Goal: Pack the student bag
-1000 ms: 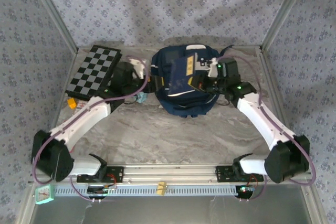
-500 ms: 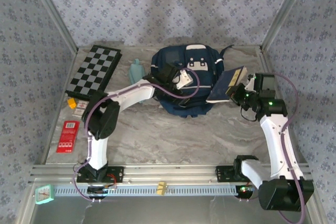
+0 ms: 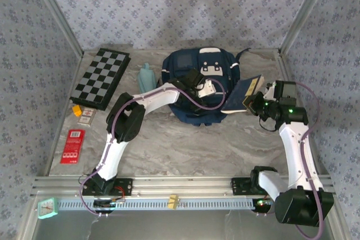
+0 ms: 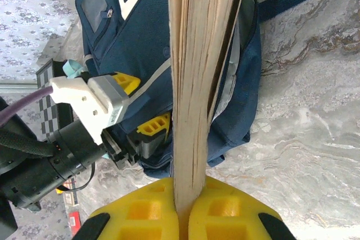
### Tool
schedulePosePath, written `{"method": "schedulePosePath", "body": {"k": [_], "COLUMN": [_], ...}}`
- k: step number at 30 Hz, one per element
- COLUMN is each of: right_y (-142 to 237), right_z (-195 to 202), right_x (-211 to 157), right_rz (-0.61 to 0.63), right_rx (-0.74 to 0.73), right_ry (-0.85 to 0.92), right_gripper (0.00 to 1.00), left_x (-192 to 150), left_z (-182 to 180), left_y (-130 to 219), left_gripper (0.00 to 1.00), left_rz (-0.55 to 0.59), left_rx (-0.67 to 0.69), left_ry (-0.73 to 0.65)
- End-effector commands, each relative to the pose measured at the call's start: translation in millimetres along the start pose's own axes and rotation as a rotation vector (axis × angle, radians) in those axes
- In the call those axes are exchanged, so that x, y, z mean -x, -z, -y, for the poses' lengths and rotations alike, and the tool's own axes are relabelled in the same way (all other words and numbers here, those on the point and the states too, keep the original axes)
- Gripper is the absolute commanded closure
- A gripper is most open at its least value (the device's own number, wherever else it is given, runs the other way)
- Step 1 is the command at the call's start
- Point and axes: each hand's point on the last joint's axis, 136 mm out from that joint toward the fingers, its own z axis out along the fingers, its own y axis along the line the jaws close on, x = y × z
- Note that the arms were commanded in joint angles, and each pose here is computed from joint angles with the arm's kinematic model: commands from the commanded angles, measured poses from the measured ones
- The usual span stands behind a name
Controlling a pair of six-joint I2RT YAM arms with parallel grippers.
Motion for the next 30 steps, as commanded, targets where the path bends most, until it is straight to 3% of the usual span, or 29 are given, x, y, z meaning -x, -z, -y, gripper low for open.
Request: {"method": "schedulePosePath", "body": {"k": [1,7,8,14,18,24,30], "right_y": [1.6,11.2,13.3,31.1,31.2,1.6,-45.2], "right_z": [-4.2,3.5,4.9,22.7,20.6,-27.5,-58.7], "right_x": [0.8,3.4,4.6,7.3,1.9,-21.4,-36.8], "right_rz": [0.0,0.023,0.03,0.076,0.055,-0.095,-0.191], "right_rx": [0.034,-0.002,-0.014,-0.147,-0.139,0.104,0.238], "right_ry": [0.023,-0.004,-0.008,-0.036,0.025,0.121,0.186], "right_gripper": [1.0,1.0,1.0,1.0,1.0,1.0,1.0], "left_x": [4.3,21.0,27.1,78.6,108.4,137.5,141.8], "left_z": [-20.0,-22.5,-23.2,-41.8,-56.6,-62.9,-61.0], "left_y": [-4.3,18.5,26.4,106.7,161.7,214.7,233.3], "left_gripper": [0.45,0.97,1.0,1.0,1.0,1.0,1.0], "left_rz": [-0.014,0.032,0.052,0.23,0.351,0.464,0.493], "left_rx": [0.085,0.078,0.079,0.133,0.177,0.177,0.164], "left_ry": [-0.022,-0.008,-0.001,0.158,0.265,0.333,0.366]}}
